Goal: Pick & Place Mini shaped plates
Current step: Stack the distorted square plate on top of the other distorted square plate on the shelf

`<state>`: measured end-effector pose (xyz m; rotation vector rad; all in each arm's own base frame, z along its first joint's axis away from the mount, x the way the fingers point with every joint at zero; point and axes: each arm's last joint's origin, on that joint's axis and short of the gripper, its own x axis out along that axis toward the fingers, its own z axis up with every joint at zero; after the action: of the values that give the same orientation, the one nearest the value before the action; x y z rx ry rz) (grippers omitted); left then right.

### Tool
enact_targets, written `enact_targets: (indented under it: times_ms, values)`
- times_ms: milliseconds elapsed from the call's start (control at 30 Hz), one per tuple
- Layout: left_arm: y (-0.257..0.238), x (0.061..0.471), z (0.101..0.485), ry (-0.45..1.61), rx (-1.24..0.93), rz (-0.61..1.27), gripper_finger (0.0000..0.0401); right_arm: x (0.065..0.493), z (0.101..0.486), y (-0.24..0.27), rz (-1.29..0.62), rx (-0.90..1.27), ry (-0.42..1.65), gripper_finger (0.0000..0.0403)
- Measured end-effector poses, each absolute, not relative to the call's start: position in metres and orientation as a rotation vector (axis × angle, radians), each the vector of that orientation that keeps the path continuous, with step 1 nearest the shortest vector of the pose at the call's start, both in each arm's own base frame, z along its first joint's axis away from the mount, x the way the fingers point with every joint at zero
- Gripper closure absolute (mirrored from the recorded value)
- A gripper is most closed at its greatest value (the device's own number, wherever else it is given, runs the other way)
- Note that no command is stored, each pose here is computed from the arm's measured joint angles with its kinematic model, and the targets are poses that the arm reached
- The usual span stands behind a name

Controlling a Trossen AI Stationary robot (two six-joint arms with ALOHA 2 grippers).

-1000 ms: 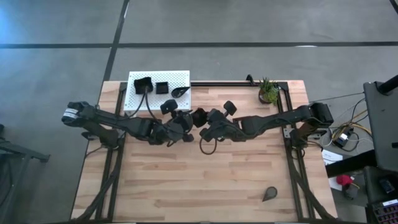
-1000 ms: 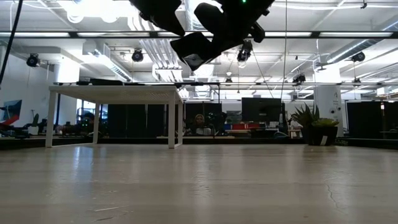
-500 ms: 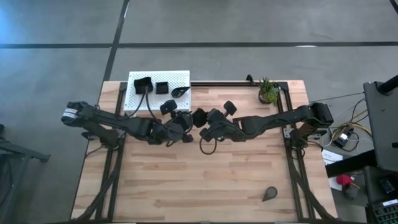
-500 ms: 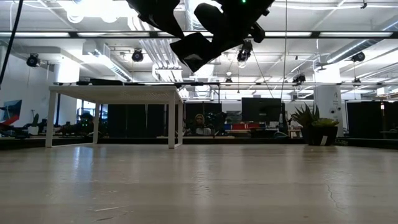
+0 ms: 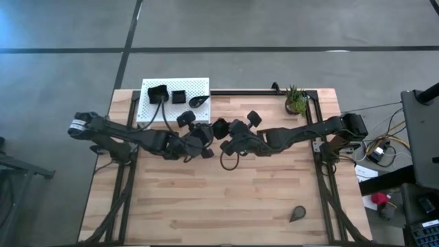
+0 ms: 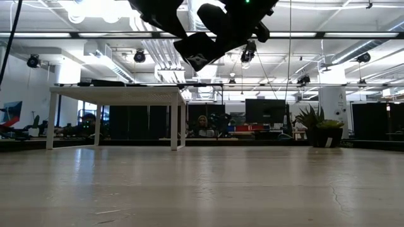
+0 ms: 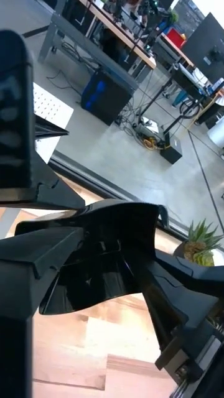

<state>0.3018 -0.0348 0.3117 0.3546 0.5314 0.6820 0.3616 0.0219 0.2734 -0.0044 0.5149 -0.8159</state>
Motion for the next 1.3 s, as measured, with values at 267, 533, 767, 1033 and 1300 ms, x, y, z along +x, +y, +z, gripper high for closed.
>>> enact_targets:
  times_ms: [267, 533, 767, 1033, 1300]
  values:
    - [-0.031, 0.304, 0.309, 0.532, 0.350, 0.733, 0.0348, 0.362, 0.273, 0.023, -0.815, -0.006, 0.514, 0.0394]
    - [-0.027, 0.304, 0.308, 0.540, 0.319, 0.696, 0.0348, 0.362, 0.274, 0.025, -0.807, -0.021, 0.513, 0.0394]
    - [-0.024, 0.305, 0.307, 0.546, 0.317, 0.704, 0.0348, 0.362, 0.275, 0.025, -0.804, -0.023, 0.508, 0.0394]
    - [-0.021, 0.304, 0.307, 0.562, 0.333, 0.706, 0.0396, 0.364, 0.277, 0.025, -0.796, -0.024, 0.488, 0.0394]
    - [-0.021, 0.304, 0.306, 0.571, 0.338, 0.705, 0.0400, 0.364, 0.278, 0.025, -0.777, -0.023, 0.495, 0.0393]
